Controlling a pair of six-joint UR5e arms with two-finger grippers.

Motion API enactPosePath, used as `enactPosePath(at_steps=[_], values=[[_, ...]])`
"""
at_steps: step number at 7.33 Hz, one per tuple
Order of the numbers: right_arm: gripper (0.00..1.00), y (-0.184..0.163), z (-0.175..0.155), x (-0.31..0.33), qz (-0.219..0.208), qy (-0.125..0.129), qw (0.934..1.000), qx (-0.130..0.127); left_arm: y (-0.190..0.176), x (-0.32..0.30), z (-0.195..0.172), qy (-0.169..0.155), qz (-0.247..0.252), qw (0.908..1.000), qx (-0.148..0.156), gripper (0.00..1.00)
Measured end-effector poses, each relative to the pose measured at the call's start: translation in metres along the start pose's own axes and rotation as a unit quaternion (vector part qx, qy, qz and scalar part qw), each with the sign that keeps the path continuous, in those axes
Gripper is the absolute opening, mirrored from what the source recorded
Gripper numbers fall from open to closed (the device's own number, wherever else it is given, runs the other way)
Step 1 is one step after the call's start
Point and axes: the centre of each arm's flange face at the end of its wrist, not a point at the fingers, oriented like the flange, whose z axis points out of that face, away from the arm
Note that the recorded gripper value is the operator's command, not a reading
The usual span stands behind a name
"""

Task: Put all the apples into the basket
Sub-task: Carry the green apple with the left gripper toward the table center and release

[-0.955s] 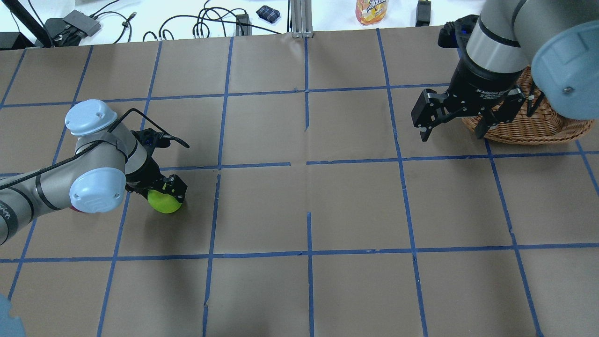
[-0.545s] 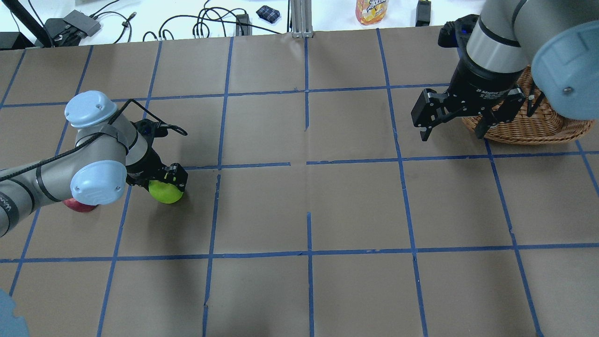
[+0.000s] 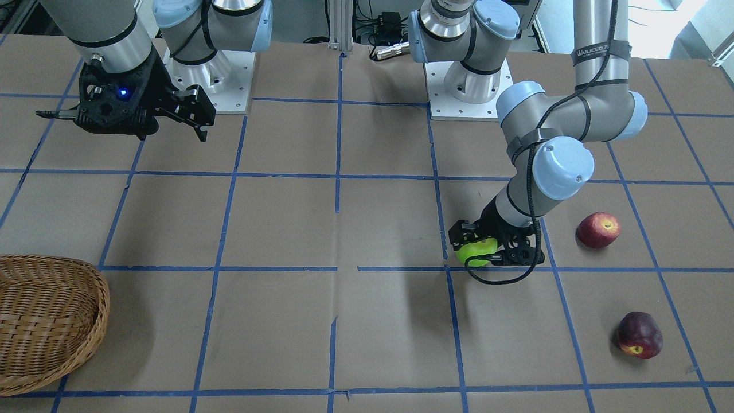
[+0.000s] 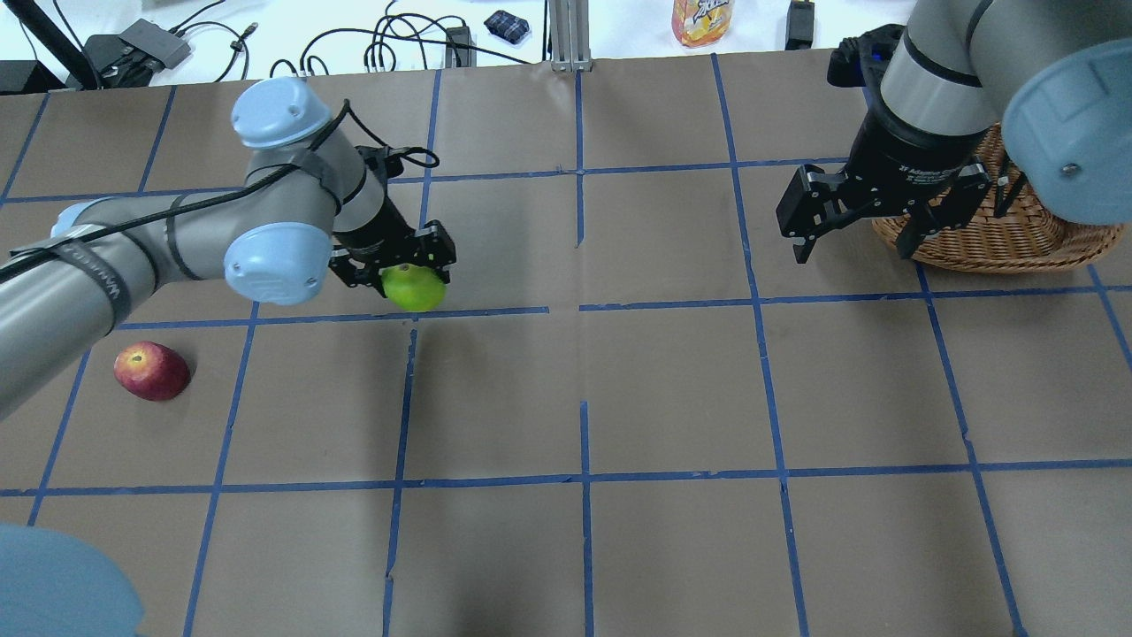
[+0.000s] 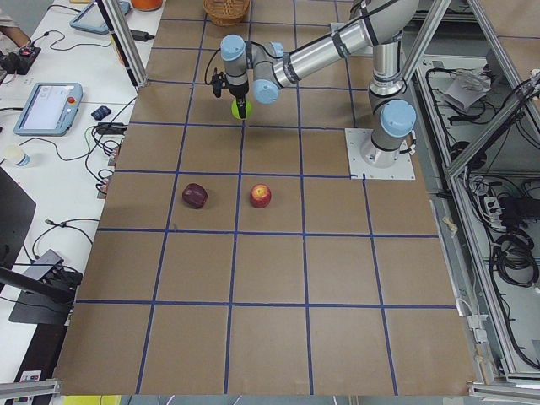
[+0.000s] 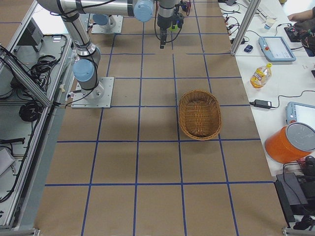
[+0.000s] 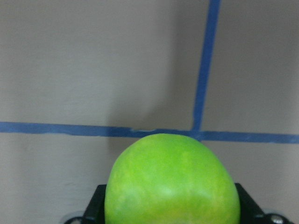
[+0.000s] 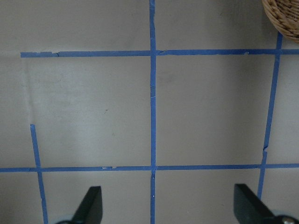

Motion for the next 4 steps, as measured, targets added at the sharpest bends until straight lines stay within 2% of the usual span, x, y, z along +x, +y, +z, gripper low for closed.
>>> enactPosePath(at_steps=[1, 2, 3, 4], values=[[1.0, 0.0, 0.0, 0.0, 0.0, 0.0, 1.0, -0.001, -0.006, 0.05, 0.005, 0.004, -0.028, 0.9996, 0.005, 0.22], [1.0, -0.001, 0.001, 0.0, 0.0, 0.001, 1.0, -0.002, -0.004, 0.099, 0.018, 0.004, -0.05, 0.9987, 0.003, 0.28], [1.0, -0.001, 0.002, 0.001, 0.001, 0.001, 1.0, -0.003, 0.003, 0.133, 0.035, 0.0, -0.061, 0.9981, -0.004, 0.6], [1.0, -0.001, 0.002, 0.001, 0.001, 0.001, 1.0, -0.002, 0.009, 0.149, 0.049, -0.004, -0.065, 0.9978, -0.012, 1.0]])
